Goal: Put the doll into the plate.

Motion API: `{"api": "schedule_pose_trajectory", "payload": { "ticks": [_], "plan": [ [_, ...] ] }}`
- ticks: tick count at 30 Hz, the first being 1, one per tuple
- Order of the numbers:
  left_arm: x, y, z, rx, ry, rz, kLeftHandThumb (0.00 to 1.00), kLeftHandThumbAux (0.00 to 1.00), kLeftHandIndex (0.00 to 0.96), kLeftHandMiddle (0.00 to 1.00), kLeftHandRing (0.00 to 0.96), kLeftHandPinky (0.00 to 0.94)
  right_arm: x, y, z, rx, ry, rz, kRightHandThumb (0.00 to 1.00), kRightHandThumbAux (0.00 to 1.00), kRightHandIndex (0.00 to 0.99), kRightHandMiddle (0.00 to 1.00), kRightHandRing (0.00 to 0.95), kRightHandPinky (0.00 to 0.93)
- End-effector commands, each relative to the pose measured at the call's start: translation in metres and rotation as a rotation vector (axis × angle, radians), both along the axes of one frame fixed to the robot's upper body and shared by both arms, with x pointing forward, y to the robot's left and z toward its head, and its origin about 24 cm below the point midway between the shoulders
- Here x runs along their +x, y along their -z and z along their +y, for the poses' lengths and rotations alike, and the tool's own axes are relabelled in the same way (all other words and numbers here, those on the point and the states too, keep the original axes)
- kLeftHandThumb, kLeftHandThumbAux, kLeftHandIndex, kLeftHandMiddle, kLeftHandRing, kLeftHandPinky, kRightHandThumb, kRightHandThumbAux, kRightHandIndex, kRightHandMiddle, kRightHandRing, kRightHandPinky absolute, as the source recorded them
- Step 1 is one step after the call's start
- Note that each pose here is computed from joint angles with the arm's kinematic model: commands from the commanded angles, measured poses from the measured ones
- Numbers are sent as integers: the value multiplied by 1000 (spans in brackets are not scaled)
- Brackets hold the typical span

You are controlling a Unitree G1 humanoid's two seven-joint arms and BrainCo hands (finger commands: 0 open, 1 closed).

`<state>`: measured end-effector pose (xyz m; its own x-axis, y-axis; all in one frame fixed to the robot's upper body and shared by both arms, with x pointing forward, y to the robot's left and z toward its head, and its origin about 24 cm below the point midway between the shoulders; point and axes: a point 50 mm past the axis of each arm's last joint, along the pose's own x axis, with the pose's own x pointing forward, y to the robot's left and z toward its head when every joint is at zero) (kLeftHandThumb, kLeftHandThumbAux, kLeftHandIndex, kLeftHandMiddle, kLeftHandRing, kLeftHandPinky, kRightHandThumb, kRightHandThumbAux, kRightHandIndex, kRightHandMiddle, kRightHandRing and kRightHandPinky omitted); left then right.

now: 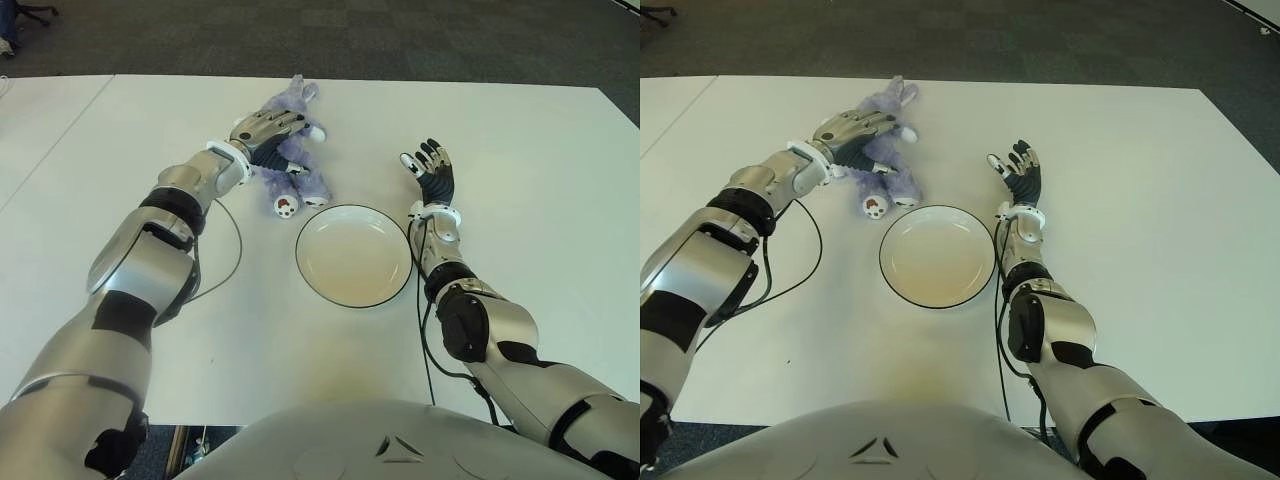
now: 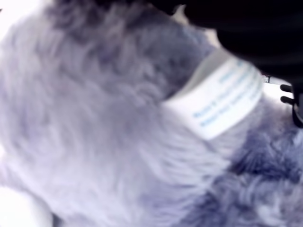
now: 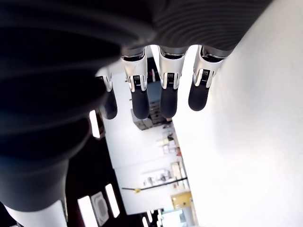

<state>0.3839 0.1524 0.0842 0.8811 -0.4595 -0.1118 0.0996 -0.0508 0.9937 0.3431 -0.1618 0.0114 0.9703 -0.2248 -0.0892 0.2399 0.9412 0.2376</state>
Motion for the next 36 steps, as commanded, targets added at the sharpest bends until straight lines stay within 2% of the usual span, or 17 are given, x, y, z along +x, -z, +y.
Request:
{"api": "schedule_pose_trajectory", "payload": {
  "ticks": [1, 11, 16, 22, 31, 36],
  "plan": [
    [-7, 27, 2, 65, -54, 144, 54, 340, 0, 0, 0, 0, -58, 80, 9, 108, 13, 393, 0, 818, 153, 150, 122, 127],
    [-11, 42, 7, 150, -112, 243, 16, 361, 0, 0, 0, 0, -58, 80, 8, 122, 12, 388, 0, 828, 149, 143, 114, 115],
    [-11, 44, 10, 204, -128, 263, 1, 368, 0, 0, 0, 0, -58, 80, 7, 131, 14, 386, 0, 814, 149, 148, 114, 115],
    [-9, 42, 14, 343, -131, 297, 0, 338, 0, 0, 0, 0, -59, 80, 6, 142, 20, 382, 0, 798, 152, 151, 117, 123],
    [-7, 48, 16, 627, -219, 398, 0, 252, 0, 0, 0, 0, -58, 79, 4, 140, 16, 375, 0, 821, 160, 157, 127, 127],
    [-8, 48, 15, 702, -227, 413, 73, 265, 0, 0, 0, 0, -58, 79, 4, 140, 16, 375, 0, 849, 163, 161, 136, 138]
  ]
}}
